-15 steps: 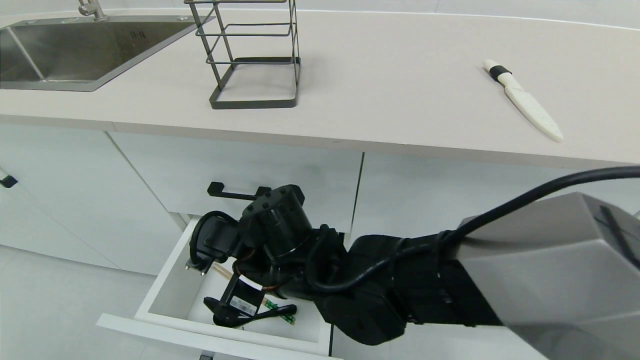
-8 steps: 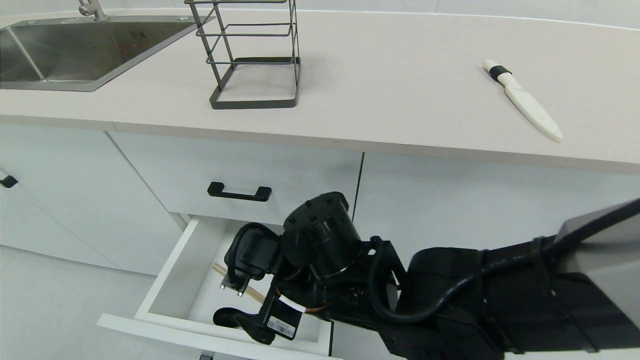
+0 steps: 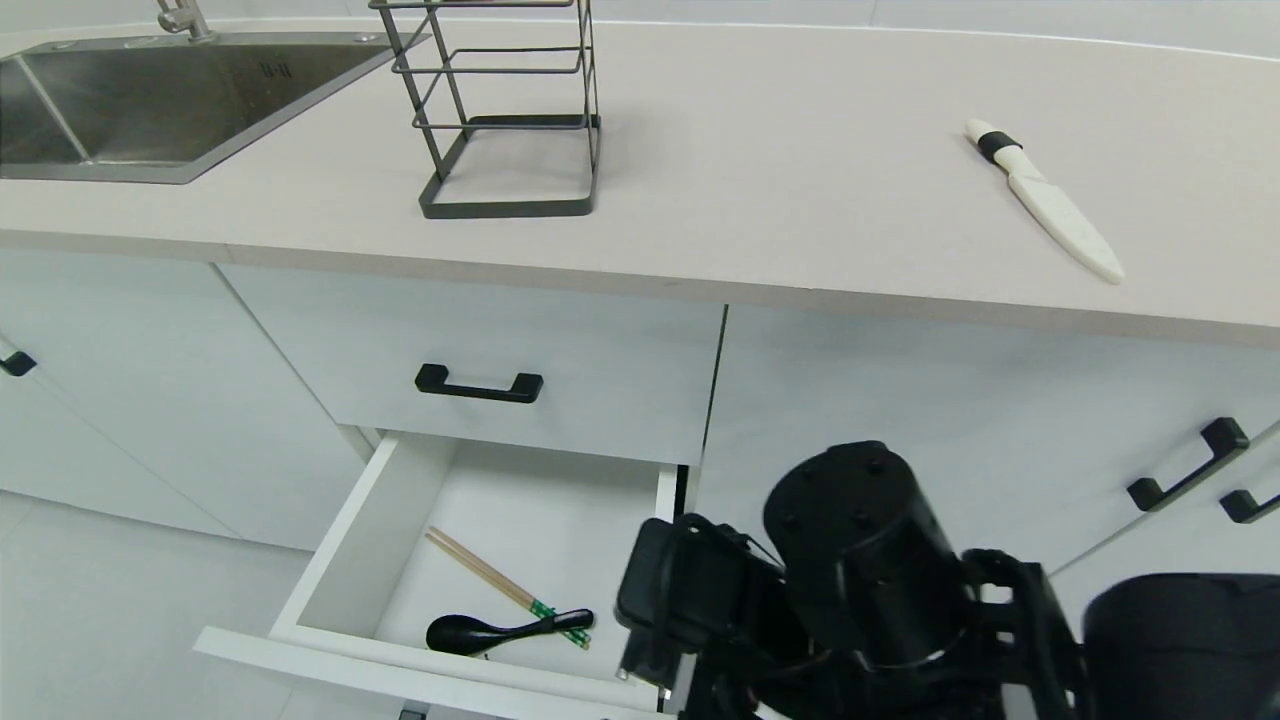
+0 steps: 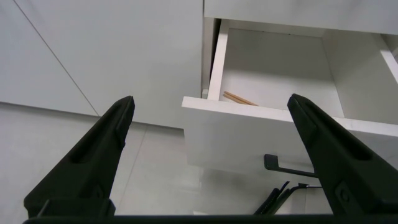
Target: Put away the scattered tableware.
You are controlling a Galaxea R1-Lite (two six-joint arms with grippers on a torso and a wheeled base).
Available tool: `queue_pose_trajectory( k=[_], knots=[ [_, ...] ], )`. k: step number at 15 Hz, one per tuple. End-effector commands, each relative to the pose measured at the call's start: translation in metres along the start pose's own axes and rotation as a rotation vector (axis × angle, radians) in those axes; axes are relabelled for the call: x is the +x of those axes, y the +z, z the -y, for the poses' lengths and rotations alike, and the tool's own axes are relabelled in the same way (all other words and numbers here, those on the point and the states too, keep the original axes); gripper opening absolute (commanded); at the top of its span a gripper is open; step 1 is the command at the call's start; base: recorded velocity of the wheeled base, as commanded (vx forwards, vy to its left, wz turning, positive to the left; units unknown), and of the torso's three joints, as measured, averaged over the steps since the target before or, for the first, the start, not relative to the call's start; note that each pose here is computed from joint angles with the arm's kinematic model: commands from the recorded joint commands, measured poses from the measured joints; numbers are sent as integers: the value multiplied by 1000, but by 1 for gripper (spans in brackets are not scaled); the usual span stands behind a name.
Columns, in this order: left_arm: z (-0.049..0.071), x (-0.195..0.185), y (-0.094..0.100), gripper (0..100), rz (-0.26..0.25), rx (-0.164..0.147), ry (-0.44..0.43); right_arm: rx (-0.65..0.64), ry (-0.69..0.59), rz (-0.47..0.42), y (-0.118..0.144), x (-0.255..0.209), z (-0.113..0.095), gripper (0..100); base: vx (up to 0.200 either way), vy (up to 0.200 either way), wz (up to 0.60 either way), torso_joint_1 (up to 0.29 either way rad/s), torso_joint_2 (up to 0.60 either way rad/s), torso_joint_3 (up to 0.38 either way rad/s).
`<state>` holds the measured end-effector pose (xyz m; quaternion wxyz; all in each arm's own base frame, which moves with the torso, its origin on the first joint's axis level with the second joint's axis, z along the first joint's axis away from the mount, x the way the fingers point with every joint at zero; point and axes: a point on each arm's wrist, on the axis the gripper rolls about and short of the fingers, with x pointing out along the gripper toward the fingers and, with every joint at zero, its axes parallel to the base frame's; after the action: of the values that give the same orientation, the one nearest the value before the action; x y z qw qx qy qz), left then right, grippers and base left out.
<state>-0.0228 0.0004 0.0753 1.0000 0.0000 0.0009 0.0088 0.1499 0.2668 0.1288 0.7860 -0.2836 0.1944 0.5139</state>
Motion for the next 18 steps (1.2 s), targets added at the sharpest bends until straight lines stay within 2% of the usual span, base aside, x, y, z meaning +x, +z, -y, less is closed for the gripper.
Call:
queue_pose_trajectory(
  k=[1, 6, 8, 9, 10, 12, 13, 15, 18],
  knots=[
    [0, 0, 0, 100, -1, 0, 1, 9, -10, 3, -18, -34, -3, 100, 0, 0, 0, 0, 0, 0],
    [0, 0, 0, 100, -1, 0, 1, 24, -22, -7, -40, -58, -4, 100, 0, 0, 0, 0, 0, 0],
    [0, 0, 0, 100, -1, 0, 1, 46, -45, -27, -65, -83, -5, 100, 0, 0, 0, 0, 0, 0],
    [0, 0, 0, 100, -1, 0, 1, 48, -48, -26, -66, -85, -5, 100, 0, 0, 0, 0, 0, 0],
    [0, 0, 0, 100, -1, 0, 1, 75, -92, 10, -84, -116, -6, 100, 0, 0, 0, 0, 0, 0],
    [0, 0, 0, 100, -1, 0, 1, 98, -131, 36, -101, -145, -10, 100, 0, 0, 0, 0, 0, 0],
    [0, 0, 0, 100, -1, 0, 1, 98, -133, 39, -101, -146, -10, 100, 0, 0, 0, 0, 0, 0],
    [0, 0, 0, 100, -1, 0, 1, 125, -188, 53, -118, -162, -13, 100, 0, 0, 0, 0, 0, 0],
    [0, 0, 0, 100, -1, 0, 1, 126, -195, 59, -138, -171, -23, 100, 0, 0, 0, 0, 0, 0]
  ],
)
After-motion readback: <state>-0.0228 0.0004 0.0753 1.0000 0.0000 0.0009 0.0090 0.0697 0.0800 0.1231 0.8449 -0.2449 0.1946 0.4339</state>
